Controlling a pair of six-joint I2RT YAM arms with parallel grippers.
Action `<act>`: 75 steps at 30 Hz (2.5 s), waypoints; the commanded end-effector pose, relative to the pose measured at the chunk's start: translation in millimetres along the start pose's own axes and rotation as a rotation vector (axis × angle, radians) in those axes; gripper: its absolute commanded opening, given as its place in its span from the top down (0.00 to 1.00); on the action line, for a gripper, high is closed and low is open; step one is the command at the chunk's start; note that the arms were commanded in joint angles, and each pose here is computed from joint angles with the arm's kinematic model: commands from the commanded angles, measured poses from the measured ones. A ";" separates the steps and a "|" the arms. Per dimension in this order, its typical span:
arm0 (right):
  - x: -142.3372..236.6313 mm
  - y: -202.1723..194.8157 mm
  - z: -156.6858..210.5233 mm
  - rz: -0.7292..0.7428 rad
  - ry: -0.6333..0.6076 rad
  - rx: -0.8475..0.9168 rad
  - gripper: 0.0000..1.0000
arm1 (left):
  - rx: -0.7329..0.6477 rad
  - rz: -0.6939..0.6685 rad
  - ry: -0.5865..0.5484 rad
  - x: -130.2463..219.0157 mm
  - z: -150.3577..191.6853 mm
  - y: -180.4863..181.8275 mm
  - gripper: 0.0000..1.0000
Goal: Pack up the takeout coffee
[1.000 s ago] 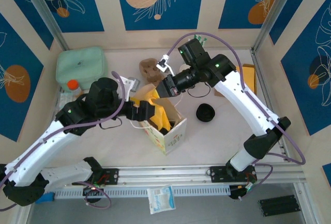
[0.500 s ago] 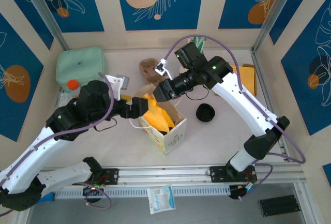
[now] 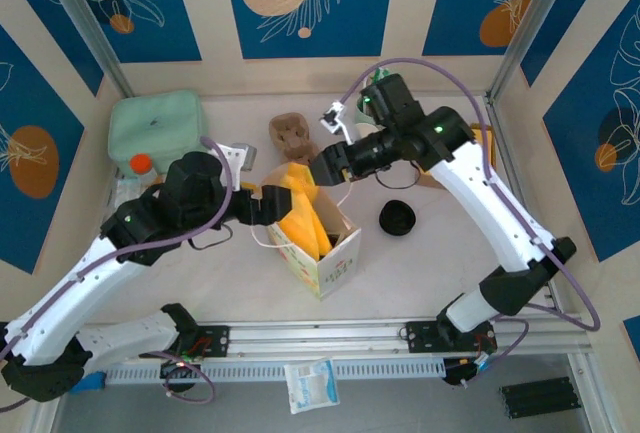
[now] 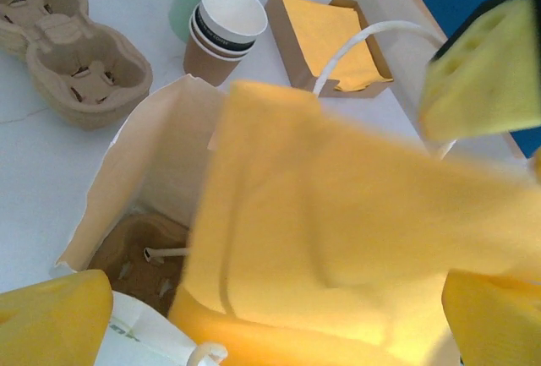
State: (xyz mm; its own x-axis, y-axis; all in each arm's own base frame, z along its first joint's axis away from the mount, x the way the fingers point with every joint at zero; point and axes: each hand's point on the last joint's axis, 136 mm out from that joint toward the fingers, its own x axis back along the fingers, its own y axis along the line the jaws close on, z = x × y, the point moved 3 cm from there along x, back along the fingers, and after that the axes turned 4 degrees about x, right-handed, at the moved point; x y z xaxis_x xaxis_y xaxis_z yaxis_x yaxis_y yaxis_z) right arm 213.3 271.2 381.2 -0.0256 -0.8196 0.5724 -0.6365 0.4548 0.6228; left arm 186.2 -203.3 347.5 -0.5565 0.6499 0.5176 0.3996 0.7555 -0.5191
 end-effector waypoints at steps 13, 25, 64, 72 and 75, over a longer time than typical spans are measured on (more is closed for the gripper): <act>27.5 16.4 6.8 -0.029 -0.087 0.008 0.43 | -0.026 0.004 -0.029 0.9 -15.7 -9.9 0.01; 39.1 10.1 18.8 0.039 -0.162 -0.010 0.29 | -0.078 -0.152 -0.133 9.1 -48.9 6.5 0.01; 134.8 -311.2 83.7 1.182 -0.759 -0.289 0.01 | -0.218 -0.821 -0.489 -5.7 -30.3 248.6 0.01; 105.5 -352.5 106.4 1.235 -0.762 -0.182 0.01 | -0.229 -0.875 -0.439 -45.7 9.7 300.5 0.01; 92.0 -360.6 112.4 1.234 -0.761 -0.138 0.01 | -0.255 -0.878 -0.448 -57.3 17.2 311.5 0.01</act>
State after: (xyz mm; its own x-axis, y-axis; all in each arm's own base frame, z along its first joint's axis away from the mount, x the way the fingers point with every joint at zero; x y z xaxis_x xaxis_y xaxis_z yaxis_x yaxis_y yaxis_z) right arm 339.6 -8.3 130.9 -0.8399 0.1341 0.5260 0.1873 0.9811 0.0490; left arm 316.7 -10.0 128.7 -0.8742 -0.1828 0.4498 -0.1446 0.9824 0.1184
